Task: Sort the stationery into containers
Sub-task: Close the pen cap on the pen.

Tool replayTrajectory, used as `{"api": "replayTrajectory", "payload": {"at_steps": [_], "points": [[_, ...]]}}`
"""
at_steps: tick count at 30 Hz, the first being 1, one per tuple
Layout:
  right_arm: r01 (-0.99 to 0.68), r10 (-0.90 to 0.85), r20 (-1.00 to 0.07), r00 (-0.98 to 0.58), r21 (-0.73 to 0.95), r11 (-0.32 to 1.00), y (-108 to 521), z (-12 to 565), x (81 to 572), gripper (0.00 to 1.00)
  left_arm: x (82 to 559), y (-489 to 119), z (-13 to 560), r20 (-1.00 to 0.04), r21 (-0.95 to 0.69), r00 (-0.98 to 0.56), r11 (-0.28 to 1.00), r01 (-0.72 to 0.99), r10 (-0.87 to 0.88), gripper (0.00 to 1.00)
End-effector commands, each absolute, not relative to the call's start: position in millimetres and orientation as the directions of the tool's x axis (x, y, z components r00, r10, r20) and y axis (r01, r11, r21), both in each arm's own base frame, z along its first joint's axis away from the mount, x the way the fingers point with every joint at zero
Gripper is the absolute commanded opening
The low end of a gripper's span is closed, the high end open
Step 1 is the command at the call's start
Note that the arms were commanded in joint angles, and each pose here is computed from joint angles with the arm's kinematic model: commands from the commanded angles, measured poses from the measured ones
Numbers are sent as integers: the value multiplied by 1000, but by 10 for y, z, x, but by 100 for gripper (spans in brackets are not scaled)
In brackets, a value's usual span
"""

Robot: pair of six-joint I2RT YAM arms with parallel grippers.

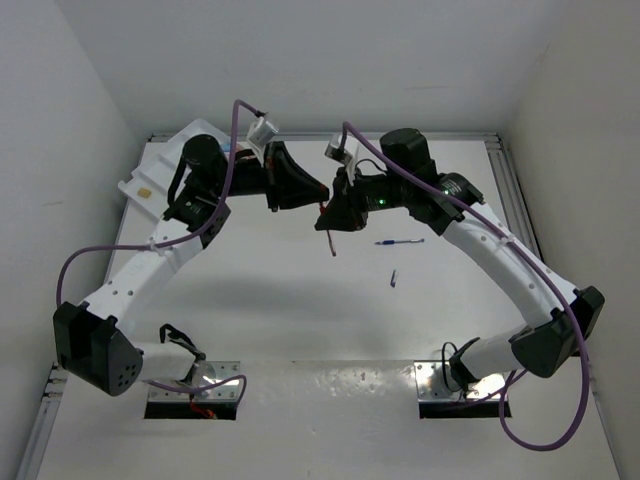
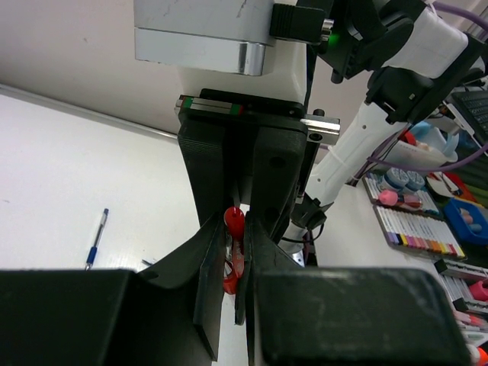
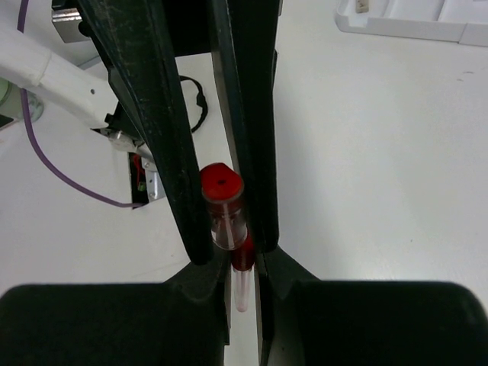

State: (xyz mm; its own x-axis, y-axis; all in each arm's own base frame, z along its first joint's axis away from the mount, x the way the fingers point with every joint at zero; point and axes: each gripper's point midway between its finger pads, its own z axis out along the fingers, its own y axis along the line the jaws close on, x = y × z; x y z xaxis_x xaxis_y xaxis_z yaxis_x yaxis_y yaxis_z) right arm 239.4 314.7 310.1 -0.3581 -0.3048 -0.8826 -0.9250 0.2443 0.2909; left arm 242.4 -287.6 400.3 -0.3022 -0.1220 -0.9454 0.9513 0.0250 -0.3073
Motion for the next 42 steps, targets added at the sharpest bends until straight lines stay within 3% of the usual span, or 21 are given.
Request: {"api": "replayTrajectory", "payload": {"at_steps": [1, 10, 39, 42], "points": [[-962, -227, -945, -237, 196, 189, 3175, 3503, 2376, 0, 2464, -2795, 4117, -958, -267, -260, 37, 963, -122, 0], [-961, -228, -944, -240, 198, 192, 3171, 3486, 2384, 0, 2515, -2780, 4473, -969, -196, -189, 36, 980, -157, 0], [-961, -215, -948, -233, 191, 200, 3197, 3548, 2472, 0, 2280, -2813, 4092, -952, -285, -284, -8, 958, -114, 0], [-963, -206, -953, -223, 182, 201, 3199, 3603, 2470, 0, 2268, -2810, 3966, -941, -323, -321, 0, 947, -105, 6]]}}
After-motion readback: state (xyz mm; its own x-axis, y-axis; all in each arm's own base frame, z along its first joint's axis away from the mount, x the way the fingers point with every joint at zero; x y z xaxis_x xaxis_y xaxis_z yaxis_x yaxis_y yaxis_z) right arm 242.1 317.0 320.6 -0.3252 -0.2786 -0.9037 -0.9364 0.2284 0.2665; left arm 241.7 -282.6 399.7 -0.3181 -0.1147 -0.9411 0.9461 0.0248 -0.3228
